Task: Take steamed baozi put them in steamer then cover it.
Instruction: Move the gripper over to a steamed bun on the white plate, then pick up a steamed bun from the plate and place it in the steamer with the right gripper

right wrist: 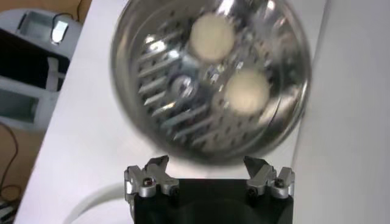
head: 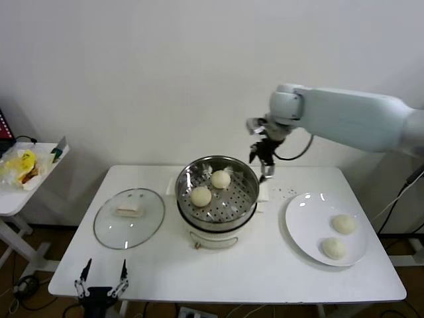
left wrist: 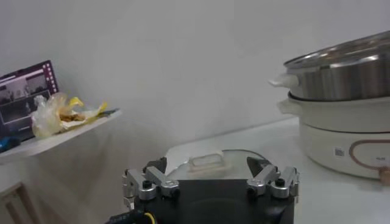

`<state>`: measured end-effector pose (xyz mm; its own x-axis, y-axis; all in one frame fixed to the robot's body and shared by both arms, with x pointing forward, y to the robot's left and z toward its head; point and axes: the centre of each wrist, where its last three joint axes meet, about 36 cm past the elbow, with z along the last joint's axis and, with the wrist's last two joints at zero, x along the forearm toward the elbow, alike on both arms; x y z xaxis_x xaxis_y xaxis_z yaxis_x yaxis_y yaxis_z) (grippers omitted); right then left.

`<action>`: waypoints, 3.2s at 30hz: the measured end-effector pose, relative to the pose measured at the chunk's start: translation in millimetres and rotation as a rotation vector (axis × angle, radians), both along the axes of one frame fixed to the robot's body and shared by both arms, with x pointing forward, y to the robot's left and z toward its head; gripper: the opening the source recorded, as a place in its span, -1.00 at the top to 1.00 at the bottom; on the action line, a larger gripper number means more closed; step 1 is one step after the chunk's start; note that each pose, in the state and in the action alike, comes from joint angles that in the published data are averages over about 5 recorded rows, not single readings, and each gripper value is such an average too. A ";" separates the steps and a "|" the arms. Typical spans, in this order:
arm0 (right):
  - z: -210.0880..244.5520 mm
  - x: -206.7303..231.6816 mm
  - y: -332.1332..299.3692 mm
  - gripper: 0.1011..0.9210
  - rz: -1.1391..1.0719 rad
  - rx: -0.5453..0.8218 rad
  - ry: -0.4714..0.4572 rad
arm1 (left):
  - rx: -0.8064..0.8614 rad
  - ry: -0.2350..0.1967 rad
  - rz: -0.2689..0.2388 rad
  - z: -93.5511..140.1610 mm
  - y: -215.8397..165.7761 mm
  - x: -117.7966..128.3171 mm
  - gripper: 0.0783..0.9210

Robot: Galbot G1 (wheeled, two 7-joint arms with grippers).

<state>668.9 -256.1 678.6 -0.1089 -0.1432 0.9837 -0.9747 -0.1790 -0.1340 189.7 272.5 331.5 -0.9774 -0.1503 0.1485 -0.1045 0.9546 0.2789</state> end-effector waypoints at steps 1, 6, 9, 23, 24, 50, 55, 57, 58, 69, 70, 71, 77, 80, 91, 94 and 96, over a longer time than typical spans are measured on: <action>-4.7 -5.4 -13.4 -0.76 -0.007 -0.003 0.004 | 0.000 0.001 -0.001 -0.1 -1.0 0.0 -0.77; -36.4 -31.4 -72.8 -0.76 -0.055 -0.018 0.024 | 0.005 0.005 -0.005 -0.8 -5.0 -1.0 -0.77; -60.7 -46.7 -100.9 -0.76 -0.079 -0.025 0.044 | 0.010 0.009 -0.001 -1.1 -5.5 -2.9 -0.77; -156.4 -89.5 -169.3 -0.76 -0.137 -0.099 0.113 | 0.023 0.035 0.037 -9.7 0.4 -12.9 -0.77; -161.2 -90.6 -172.2 -0.76 -0.141 -0.105 0.116 | 0.022 0.036 0.039 -10.5 0.4 -12.9 -0.77; -224.5 -80.9 -169.3 -0.70 -0.144 -0.165 0.162 | 0.034 0.060 0.054 -21.3 5.3 -16.5 -0.77; -224.4 -78.1 -170.0 -0.55 -0.140 -0.169 0.163 | 0.034 0.061 0.054 -21.4 5.1 -17.1 -0.77; -224.4 -77.5 -170.0 -0.49 -0.138 -0.170 0.165 | 0.034 0.060 0.054 -21.3 4.7 -16.9 -0.77; -224.2 -77.3 -169.9 -0.47 -0.137 -0.171 0.166 | 0.034 0.060 0.054 -21.2 4.5 -16.8 -0.77; -198.3 -59.4 -157.7 -0.39 -0.044 -0.176 0.137 | 0.033 0.054 0.058 -17.2 4.8 -18.3 -0.77; -191.1 -55.3 -154.5 -0.39 -0.017 -0.180 0.128 | 0.033 0.053 0.058 -17.0 4.7 -18.5 -0.77; -182.6 -50.6 -150.4 -0.39 0.015 -0.184 0.118 | 0.033 0.053 0.057 -16.8 4.6 -18.6 -0.77; -110.3 -17.3 -111.6 -0.41 0.250 -0.215 0.039 | 0.030 0.048 0.052 -15.4 2.5 -17.5 -0.77; -65.8 -2.7 -83.6 -0.43 0.383 -0.233 -0.008 | 0.028 0.043 0.050 -14.1 1.1 -16.1 -0.77; 52.3 6.8 49.7 -0.45 0.855 -0.310 -0.129 | 0.027 0.033 0.050 -9.6 -3.5 -10.9 -0.77; 60.4 3.0 87.7 -0.45 0.963 -0.334 -0.142 | 0.024 0.031 0.052 -8.8 -5.0 -10.8 -0.77; 60.3 0.3 112.2 -0.45 1.026 -0.348 -0.147 | 0.024 0.031 0.052 -8.3 -5.6 -11.2 -0.77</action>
